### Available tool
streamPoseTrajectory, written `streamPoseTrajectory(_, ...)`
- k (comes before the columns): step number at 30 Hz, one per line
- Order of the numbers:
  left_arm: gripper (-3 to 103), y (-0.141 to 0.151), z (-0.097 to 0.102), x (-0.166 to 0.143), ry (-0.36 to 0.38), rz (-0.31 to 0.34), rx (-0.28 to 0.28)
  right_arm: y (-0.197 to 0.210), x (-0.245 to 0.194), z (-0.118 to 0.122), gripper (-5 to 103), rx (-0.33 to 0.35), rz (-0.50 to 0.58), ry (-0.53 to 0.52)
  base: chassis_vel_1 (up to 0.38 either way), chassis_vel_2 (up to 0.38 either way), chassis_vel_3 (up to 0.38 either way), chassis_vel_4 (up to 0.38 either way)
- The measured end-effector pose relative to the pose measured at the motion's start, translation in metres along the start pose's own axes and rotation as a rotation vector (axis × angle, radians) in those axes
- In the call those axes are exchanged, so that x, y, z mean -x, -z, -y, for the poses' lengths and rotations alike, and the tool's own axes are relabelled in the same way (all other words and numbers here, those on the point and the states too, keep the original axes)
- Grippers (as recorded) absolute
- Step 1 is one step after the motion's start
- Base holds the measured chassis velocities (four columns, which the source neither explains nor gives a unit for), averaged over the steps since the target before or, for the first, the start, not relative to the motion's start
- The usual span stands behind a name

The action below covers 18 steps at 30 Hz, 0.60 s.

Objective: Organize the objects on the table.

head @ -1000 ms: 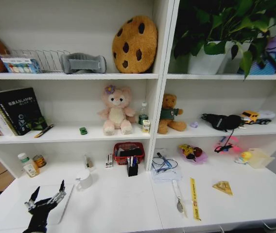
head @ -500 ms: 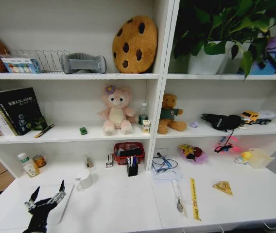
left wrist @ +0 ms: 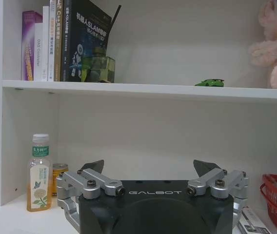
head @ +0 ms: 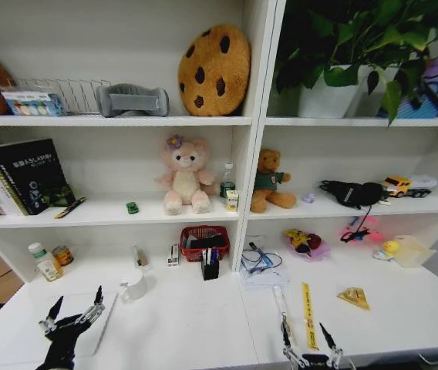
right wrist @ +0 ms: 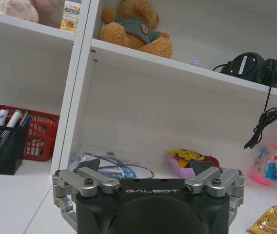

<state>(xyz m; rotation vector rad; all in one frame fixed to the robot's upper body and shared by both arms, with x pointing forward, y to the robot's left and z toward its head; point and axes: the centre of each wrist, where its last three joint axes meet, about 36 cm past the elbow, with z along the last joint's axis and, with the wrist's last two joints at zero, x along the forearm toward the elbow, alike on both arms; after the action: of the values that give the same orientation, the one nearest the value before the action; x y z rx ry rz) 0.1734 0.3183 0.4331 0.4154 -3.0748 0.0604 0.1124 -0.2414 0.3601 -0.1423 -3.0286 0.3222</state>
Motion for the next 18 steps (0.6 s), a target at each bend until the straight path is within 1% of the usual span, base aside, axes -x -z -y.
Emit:
streamPoseTrajectory(1,100,0.000,0.000,0.000,0.000,0.000,0.000,0.003,0.013,0.002,100,0.006,0.013,-0.011,0.000,0.000,0.000,0.000)
streamPoseTrajectory(3,100,0.000,0.000,0.000,0.000,0.000,0.000,0.004,0.024,0.005,100,0.021,0.018,-0.026,0.000,0.000,0.000,0.000)
streamPoseTrajectory(13,100,0.000,0.000,0.000,0.000,0.000,0.000,0.006,0.035,0.009,100,0.041,0.021,-0.041,0.000,0.000,0.000,0.000)
streamPoseTrajectory(18,100,0.000,0.000,0.000,0.000,0.000,0.000,0.003,0.044,0.016,100,0.056,0.014,-0.063,0.000,0.000,0.000,0.000)
